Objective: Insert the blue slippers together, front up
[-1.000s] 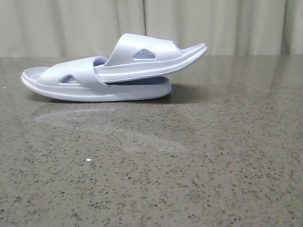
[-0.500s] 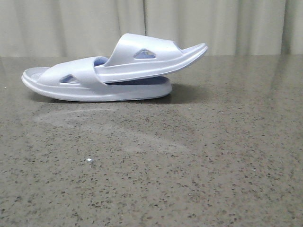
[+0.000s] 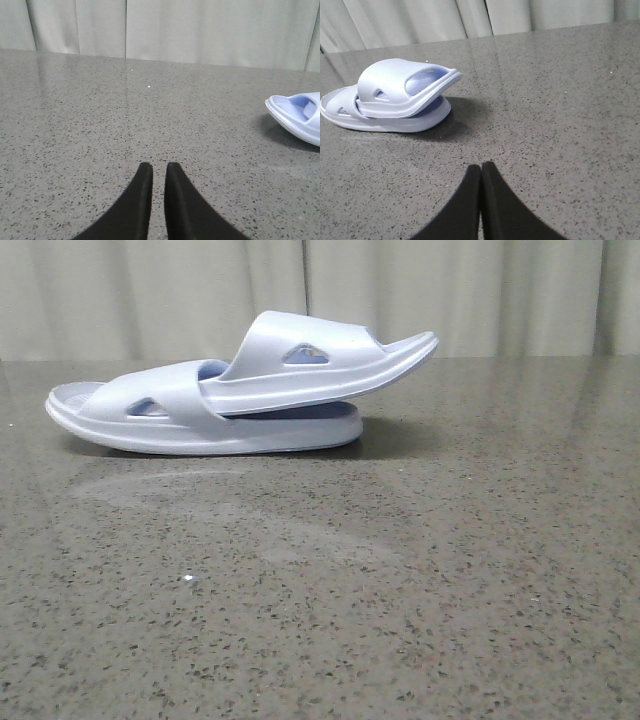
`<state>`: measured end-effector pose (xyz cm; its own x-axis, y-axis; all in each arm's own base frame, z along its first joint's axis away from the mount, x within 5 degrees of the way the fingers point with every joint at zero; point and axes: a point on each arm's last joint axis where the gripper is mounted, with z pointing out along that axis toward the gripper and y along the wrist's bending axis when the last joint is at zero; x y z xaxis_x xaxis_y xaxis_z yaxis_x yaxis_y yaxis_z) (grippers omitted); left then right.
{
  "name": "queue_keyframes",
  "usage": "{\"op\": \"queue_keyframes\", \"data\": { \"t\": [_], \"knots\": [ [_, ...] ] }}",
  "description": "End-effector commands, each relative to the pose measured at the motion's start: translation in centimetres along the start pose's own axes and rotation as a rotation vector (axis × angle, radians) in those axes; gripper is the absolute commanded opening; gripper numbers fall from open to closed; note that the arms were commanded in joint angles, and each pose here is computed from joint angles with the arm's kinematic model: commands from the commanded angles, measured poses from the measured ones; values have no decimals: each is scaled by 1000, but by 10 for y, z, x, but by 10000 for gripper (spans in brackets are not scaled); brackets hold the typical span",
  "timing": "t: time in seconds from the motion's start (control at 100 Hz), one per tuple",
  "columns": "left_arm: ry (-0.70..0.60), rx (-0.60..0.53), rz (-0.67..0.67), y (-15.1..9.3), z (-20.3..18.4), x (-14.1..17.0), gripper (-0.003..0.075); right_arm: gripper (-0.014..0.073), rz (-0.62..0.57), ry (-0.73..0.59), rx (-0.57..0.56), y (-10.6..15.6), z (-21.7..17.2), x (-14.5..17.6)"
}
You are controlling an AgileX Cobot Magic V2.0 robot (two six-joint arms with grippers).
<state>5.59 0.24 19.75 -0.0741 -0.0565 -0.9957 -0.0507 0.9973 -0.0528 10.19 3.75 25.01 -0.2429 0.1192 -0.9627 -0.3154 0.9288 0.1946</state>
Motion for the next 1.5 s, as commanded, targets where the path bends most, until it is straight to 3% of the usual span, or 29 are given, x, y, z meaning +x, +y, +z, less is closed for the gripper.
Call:
{"op": "queue_keyframes", "data": {
  "t": [0.0,0.21,0.31,0.41,0.74,0.8,0.98,1.49],
  "knots": [
    [-105,-1,-1,0,-2,-6,15,-78,-6,-41,23,-1,-1,-11],
    [-105,-1,-1,0,-2,-6,15,-78,-37,-113,196,-17,-6,-12],
    [-105,-1,-1,0,-2,-6,15,-78,-168,-148,208,-18,-9,-10],
    [-105,-1,-1,0,-2,-6,15,-78,-179,-226,229,-21,-16,-7],
    [-105,-1,-1,0,-2,-6,15,-78,-224,-246,420,-37,-38,38],
    [-105,-1,-1,0,-2,-6,15,-78,-222,-256,428,-38,-39,48],
    [-105,-1,-1,0,-2,-6,15,-78,-228,-126,415,-36,-41,63],
    [-105,-1,-1,0,-2,-6,15,-78,-260,-166,419,-35,-45,60]
  ]
}}
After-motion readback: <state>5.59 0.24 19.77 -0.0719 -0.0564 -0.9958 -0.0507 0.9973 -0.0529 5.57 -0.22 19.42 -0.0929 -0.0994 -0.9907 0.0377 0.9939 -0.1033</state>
